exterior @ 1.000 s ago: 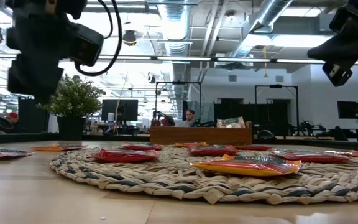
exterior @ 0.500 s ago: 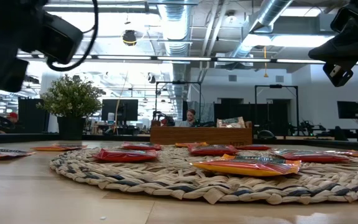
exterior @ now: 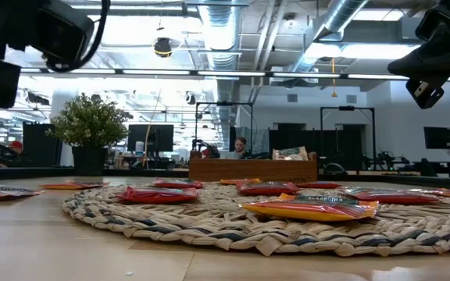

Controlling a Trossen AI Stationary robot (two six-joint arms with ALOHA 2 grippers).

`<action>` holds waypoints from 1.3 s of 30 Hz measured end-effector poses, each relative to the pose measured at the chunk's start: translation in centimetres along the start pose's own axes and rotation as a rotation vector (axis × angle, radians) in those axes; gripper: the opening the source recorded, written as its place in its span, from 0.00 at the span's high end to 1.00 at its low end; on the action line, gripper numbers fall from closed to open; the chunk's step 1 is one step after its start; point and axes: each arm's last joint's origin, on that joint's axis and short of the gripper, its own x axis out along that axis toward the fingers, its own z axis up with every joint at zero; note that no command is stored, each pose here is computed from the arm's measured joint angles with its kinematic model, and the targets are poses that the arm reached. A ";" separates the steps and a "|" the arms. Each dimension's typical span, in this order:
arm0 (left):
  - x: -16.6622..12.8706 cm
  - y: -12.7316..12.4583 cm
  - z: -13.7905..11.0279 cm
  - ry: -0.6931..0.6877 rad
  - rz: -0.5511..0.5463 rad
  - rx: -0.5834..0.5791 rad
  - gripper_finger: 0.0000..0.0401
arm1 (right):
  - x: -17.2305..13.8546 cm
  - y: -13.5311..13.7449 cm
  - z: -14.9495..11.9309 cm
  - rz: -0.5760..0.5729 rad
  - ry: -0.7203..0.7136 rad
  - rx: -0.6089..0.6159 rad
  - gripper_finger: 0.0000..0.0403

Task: Pick & Place Tea
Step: Put the brown tea bag into the right section of the wooden organizer

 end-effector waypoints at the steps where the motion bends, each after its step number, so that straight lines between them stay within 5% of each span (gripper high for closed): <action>1: 0.0 -0.2 -0.2 0.000 -0.018 0.002 0.56 | 0.0 0.0 0.0 0.000 0.000 0.000 1.00; 10: 0.4 -0.8 -1.5 -0.057 -0.039 0.039 0.56 | 0.0 0.0 0.0 0.001 0.000 0.001 1.00; 16: 2.7 -2.5 -1.3 -0.027 0.042 0.090 0.56 | 0.0 0.0 0.0 0.001 0.001 0.001 1.00; 24: 5.6 -2.4 -1.0 0.129 0.510 0.136 0.56 | 0.0 0.0 0.0 0.003 0.002 0.001 1.00; 39: 6.5 -3.1 -0.6 0.087 0.514 0.243 0.56 | 0.0 0.0 0.0 0.002 0.003 0.002 1.00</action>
